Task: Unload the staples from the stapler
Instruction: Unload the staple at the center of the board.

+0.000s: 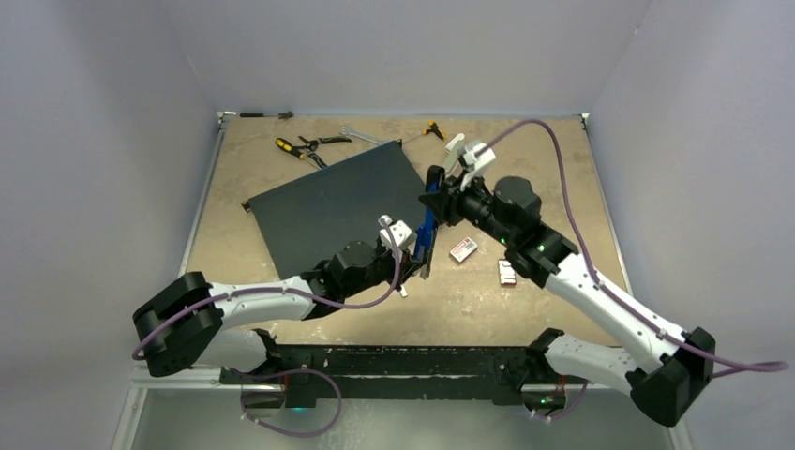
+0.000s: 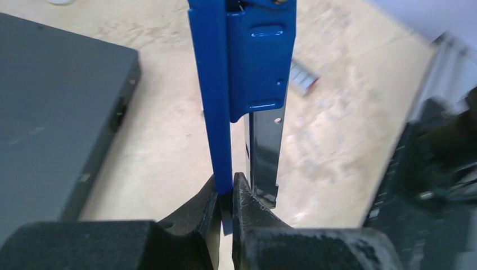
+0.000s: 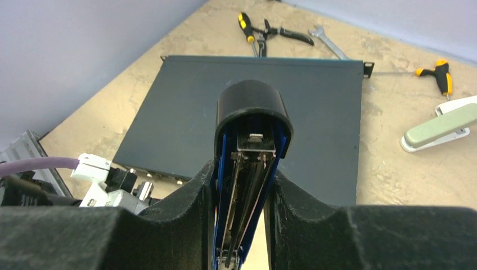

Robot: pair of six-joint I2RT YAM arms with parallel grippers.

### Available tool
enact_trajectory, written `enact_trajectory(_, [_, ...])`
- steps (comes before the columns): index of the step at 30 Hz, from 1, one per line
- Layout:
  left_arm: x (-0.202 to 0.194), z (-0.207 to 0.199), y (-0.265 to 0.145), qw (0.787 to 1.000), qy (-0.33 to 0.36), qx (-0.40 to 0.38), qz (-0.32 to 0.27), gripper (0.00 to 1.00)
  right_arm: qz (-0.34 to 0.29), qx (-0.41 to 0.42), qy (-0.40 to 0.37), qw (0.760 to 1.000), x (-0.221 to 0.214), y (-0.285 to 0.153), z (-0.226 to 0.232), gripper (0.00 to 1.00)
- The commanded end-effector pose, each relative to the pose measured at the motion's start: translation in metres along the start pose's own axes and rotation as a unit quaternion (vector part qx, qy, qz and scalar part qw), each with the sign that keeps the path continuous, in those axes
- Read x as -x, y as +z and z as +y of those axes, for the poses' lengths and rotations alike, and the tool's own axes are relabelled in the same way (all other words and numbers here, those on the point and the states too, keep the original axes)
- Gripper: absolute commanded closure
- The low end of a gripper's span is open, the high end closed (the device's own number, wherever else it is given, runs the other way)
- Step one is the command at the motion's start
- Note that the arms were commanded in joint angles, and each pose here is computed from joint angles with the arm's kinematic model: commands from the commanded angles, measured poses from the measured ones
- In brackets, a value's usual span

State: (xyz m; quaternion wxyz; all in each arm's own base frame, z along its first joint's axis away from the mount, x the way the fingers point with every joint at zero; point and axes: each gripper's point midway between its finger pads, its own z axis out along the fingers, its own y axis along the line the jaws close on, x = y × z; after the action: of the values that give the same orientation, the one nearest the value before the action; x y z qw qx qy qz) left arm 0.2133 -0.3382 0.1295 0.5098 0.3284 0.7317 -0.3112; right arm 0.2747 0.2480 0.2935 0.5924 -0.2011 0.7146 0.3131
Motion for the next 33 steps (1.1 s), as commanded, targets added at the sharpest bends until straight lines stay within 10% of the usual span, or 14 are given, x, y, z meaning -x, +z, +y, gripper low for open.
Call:
enact_trajectory(1, [0.036, -0.056, -0.011, 0.980, -0.153, -0.115, -0.056, 1.00, 0.056, -0.090, -0.038, 0.994, 0.018, 0.010, -0.033, 1.00])
enact_trajectory(13, [0.055, -0.066, -0.021, 0.910, -0.379, -0.139, -0.095, 1.00, 0.131, -0.075, -0.007, 0.989, -0.004, 0.055, -0.030, 0.80])
enact_trajectory(22, [0.042, -0.060, -0.016, 0.881, -0.441, -0.133, -0.105, 1.00, 0.114, -0.072, 0.014, 0.991, -0.001, 0.070, -0.028, 0.45])
enact_trajectory(33, [0.036, -0.059, -0.015, 0.853, -0.487, -0.144, -0.119, 1.00, 0.114, -0.019, 0.027, 0.993, -0.005, 0.041, -0.005, 0.33])
